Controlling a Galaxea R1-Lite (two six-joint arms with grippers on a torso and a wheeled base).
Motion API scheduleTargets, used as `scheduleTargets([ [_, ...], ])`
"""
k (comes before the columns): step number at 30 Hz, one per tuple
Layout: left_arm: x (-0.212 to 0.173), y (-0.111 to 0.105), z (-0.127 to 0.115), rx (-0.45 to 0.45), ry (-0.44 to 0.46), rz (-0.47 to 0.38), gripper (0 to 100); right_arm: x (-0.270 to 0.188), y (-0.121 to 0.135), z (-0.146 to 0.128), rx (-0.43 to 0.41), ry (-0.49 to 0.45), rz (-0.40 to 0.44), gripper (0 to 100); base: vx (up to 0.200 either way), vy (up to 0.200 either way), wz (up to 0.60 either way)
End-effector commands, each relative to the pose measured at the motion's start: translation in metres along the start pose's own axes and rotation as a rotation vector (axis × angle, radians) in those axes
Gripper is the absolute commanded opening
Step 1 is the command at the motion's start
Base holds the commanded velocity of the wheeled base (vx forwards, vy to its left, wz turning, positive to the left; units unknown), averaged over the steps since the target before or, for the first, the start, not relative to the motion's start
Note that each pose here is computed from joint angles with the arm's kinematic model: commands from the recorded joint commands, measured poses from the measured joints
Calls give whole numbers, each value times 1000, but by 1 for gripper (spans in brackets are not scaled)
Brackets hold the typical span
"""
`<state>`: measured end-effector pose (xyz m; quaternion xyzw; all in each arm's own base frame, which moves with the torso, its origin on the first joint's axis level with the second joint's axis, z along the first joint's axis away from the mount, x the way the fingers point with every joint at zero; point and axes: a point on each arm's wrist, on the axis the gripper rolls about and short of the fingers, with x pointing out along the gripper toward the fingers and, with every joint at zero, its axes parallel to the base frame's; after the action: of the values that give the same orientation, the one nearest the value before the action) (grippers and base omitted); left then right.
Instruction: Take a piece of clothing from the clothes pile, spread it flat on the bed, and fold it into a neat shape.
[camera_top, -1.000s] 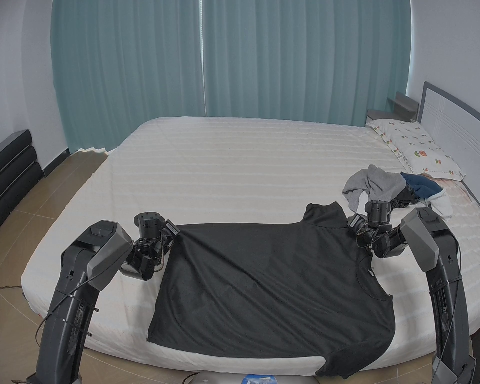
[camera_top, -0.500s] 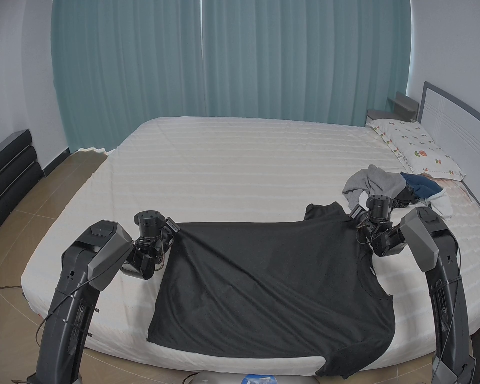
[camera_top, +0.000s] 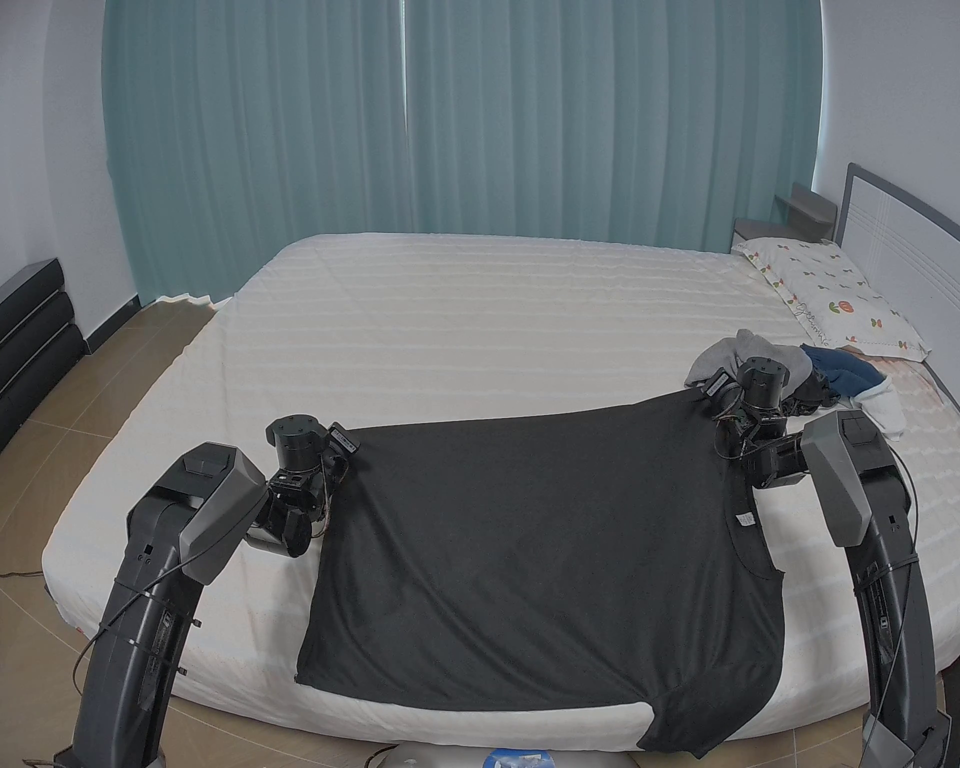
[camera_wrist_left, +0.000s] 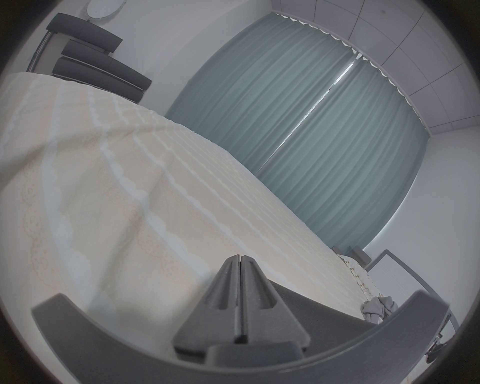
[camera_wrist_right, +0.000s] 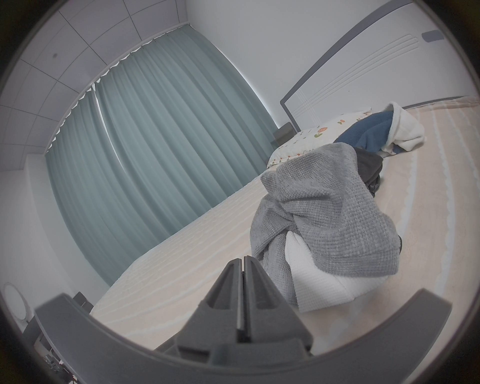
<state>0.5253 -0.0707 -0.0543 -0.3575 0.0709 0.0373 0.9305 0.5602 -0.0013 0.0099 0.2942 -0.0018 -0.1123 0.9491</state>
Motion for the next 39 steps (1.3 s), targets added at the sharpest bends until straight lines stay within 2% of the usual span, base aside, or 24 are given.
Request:
scheduleTargets([
  [1, 0, 3, -5, 2, 11, 6, 0, 1, 1, 3, -2, -5, 7, 0, 0, 0, 0],
  [7, 0, 4, -6, 15, 16, 7, 0, 2, -8, -11, -40, 21, -9, 0, 0, 0, 0],
  [8, 0, 4, -7, 20, 18, 6, 0, 2, -15, -22, -57, 46, -26, 0, 0, 0, 0],
  [12, 0, 5, -7, 22, 24, 7, 0, 2, -24, -39, -77, 75, -39, 0, 0, 0, 0],
  [21, 0, 6, -12, 30, 56, 26, 0, 2, -30, -49, -82, 92, -54, 0, 0, 0, 0],
  [22, 0, 6, -12, 30, 57, 27, 100, 2, -33, -50, -83, 94, -60, 0, 0, 0, 0],
  [27, 0, 6, -12, 30, 56, 26, 100, 2, -35, -53, -87, 100, -69, 0, 0, 0, 0],
  [28, 0, 6, -12, 30, 54, 25, 100, 2, -34, -53, -89, 99, -67, 100, 0, 0, 0],
  [36, -2, 4, -9, 28, 40, 23, 100, -3, -21, -27, -80, 70, -59, 100, 0, 0, 0],
  [39, -7, -1, -3, 20, 12, 7, 100, -14, -14, 0, -67, 44, -53, 100, 0, 0, 0],
])
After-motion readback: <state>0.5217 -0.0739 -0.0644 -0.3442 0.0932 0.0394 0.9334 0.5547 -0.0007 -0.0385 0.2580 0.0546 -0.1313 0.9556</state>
